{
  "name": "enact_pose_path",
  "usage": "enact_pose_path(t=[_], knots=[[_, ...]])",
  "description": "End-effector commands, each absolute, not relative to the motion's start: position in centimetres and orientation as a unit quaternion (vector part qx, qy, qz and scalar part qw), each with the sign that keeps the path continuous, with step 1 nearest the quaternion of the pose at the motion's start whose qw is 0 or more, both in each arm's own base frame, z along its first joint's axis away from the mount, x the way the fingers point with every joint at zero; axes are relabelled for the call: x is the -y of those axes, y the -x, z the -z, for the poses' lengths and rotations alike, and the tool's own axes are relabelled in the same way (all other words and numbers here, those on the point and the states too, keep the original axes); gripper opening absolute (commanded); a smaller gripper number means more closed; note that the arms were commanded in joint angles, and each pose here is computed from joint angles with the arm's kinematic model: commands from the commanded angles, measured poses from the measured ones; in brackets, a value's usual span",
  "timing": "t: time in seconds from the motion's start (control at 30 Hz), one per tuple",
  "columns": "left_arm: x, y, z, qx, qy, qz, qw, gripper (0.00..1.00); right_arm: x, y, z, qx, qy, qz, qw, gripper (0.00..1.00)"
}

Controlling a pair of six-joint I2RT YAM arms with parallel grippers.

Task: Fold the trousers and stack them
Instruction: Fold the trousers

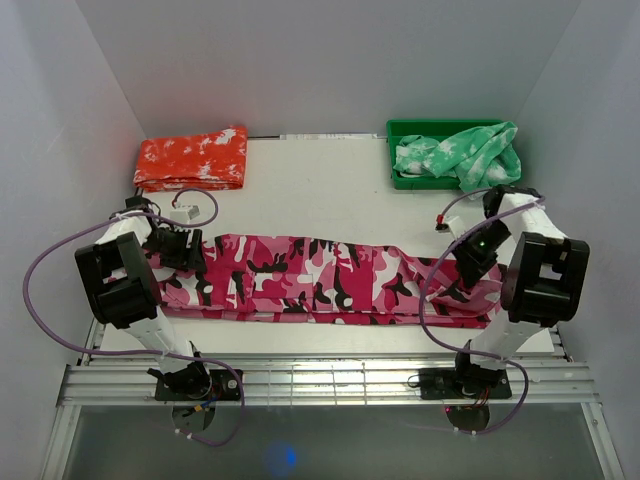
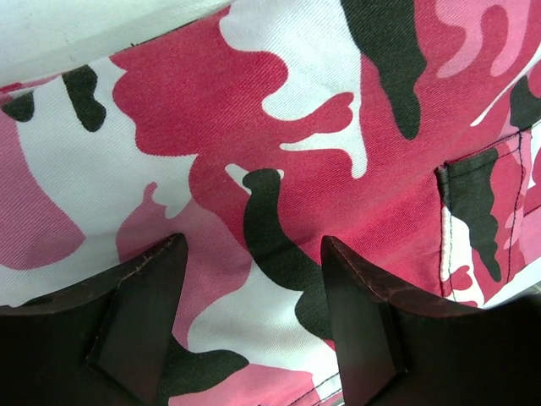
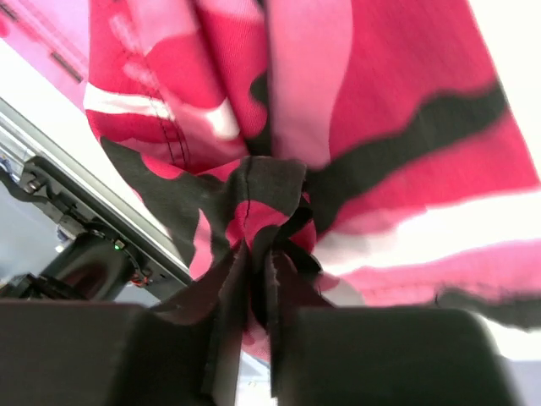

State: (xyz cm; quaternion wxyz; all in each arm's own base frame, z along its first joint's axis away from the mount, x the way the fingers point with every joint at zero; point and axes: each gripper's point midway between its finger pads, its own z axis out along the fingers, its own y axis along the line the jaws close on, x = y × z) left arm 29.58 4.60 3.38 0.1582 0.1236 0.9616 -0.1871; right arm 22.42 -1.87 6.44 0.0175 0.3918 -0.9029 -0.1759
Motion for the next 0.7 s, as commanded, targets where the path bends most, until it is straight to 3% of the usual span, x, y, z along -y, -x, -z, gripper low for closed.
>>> enact_pose_path(t=[0.0, 0.23, 0.57, 0.6, 0.67], knots=[[-4.2, -29.5, -3.5, -0.957, -0.135, 0.191, 0.17, 0.75, 2.2, -22.4, -10.2, 0.89, -0.415, 0.183, -0.05, 0.1], [-4.3, -29.8, -3.2, -0.959, -0.13, 0.19, 0.167, 0.75, 5.5, -24.1, -13.0, 0.914, -0.335, 0.174, -0.146, 0.08], [-5.5, -31.1, -4.2, -0.961, -0.136, 0.163, 0.179, 0.75, 12.6, -24.3, -8.5, 0.978, -0.138, 0.114, -0.111, 0.08], [-5.5, -31.2, -4.6, -0.959, -0.143, 0.161, 0.186, 0.75, 12.4, -24.2, -8.1, 0.98, -0.117, 0.125, -0.104, 0.1], [-5.4, -31.4, -5.5, -0.952, -0.166, 0.16, 0.202, 0.75, 12.5, -24.5, -7.5, 0.982, -0.092, 0.128, -0.102, 0.31]])
